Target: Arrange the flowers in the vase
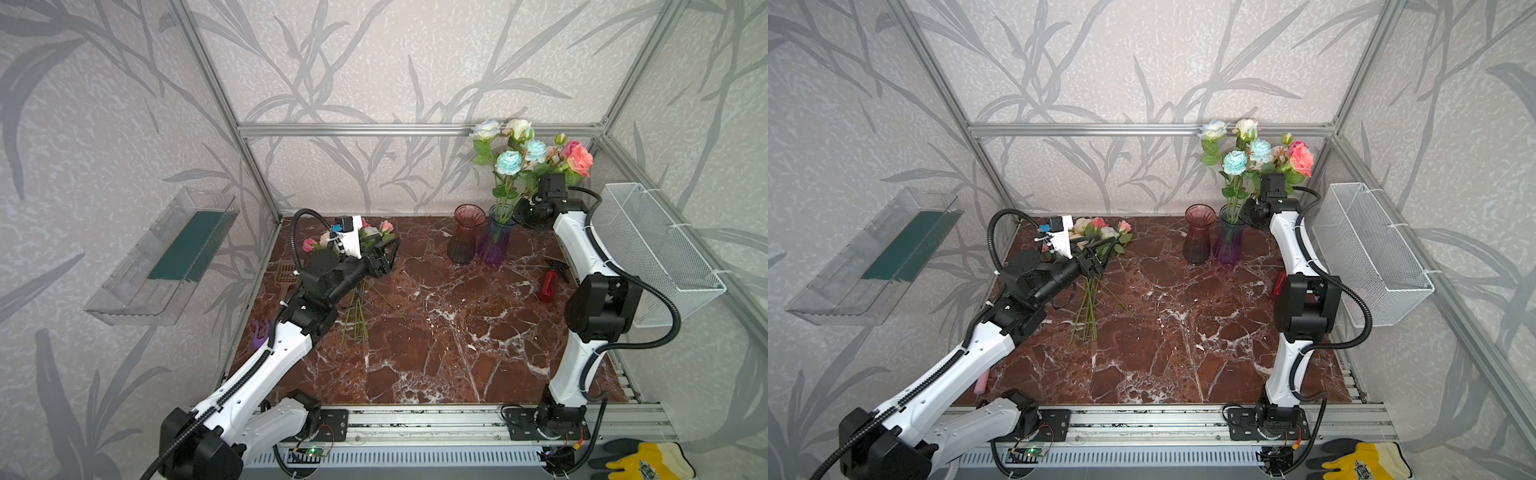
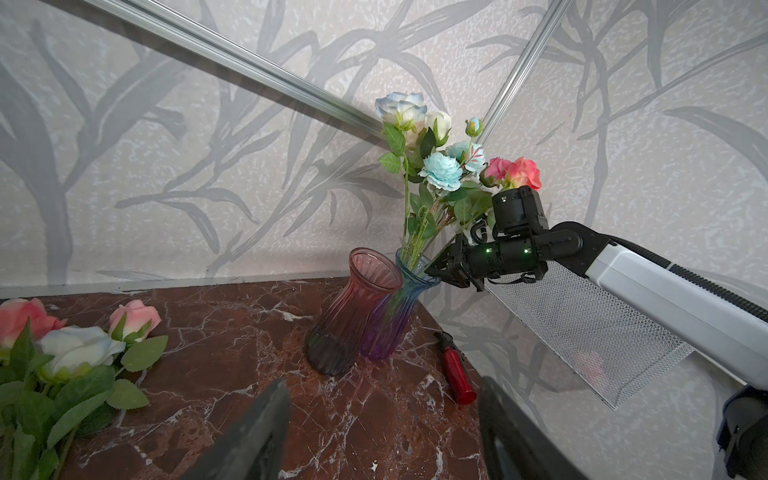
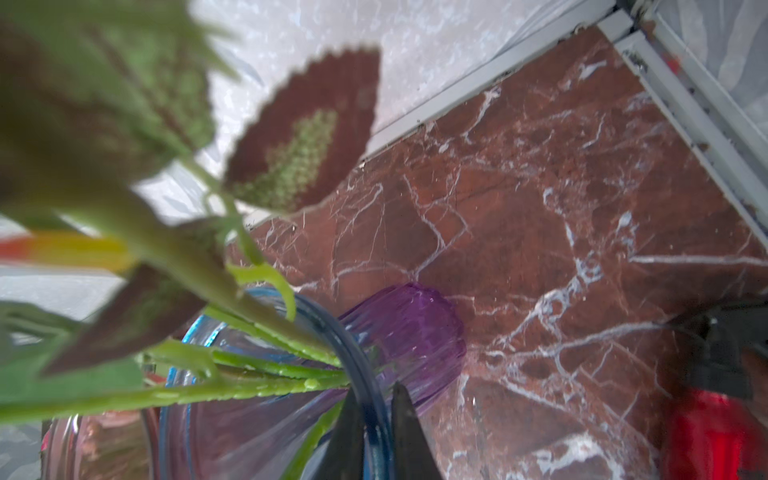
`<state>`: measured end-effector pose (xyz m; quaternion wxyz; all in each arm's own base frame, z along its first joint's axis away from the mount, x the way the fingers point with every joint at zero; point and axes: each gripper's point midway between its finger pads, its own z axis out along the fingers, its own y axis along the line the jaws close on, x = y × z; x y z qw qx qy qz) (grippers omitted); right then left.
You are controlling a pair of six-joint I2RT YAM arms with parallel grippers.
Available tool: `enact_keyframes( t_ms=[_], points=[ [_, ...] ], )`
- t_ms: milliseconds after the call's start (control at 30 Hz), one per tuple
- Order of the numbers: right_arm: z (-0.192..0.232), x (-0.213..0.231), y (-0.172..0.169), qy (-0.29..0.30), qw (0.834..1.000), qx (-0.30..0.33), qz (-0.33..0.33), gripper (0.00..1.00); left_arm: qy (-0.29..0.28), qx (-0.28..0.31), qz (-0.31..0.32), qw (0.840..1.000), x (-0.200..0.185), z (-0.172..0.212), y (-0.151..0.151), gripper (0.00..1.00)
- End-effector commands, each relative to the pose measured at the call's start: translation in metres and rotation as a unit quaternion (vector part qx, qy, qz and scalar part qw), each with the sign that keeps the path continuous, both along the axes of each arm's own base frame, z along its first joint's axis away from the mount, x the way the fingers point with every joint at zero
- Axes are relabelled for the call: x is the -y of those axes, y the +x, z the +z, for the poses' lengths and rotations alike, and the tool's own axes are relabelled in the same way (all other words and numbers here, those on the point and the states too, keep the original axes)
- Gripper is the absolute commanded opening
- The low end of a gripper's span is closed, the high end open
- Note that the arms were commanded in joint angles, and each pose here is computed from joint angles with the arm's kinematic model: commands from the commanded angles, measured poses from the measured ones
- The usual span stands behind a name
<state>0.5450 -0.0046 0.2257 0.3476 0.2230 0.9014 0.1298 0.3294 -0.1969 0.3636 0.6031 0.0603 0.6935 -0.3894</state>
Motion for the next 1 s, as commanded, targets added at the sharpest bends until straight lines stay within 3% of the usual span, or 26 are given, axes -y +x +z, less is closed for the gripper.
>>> enact_keyframes(
  t_ms=[0, 100, 233, 300, 500, 733, 967],
  points=[
    [0.031, 0.012, 0.01, -0.018, 0.999, 0.036, -0.006, 0.0, -0.018, 0.01, -0.006, 1.0, -0.001, 0.008, 0.001, 0.72],
    [0.031, 0.01, 0.012, -0.011, 0.999, 0.031, -0.003, 0.0, -0.02, 0.01, -0.005, 1.0, -0.003, 0.009, 0.002, 0.72],
    [0.028, 0.011, 0.011, 0.005, 1.0, 0.025, -0.005, 0.16, -0.021, 0.007, -0.008, 1.0, -0.002, 0.008, 0.003, 0.72],
    [0.031, 0.012, 0.009, 0.005, 1.0, 0.025, -0.006, 0.31, -0.021, 0.008, -0.007, 1.0, -0.002, 0.008, 0.003, 0.72],
    [0.042, 0.016, 0.002, 0.009, 0.999, 0.035, -0.014, 0.43, -0.022, 0.005, -0.01, 1.0, -0.001, 0.007, 0.004, 0.72],
    [0.038, 0.011, -0.025, 0.024, 0.999, 0.023, -0.013, 0.45, -0.022, 0.005, -0.01, 1.0, -0.001, 0.007, 0.004, 0.72],
    [0.03, 0.005, -0.074, 0.044, 0.999, 0.022, -0.019, 0.44, -0.02, 0.004, -0.008, 1.0, -0.002, 0.006, 0.005, 0.72]
  ],
)
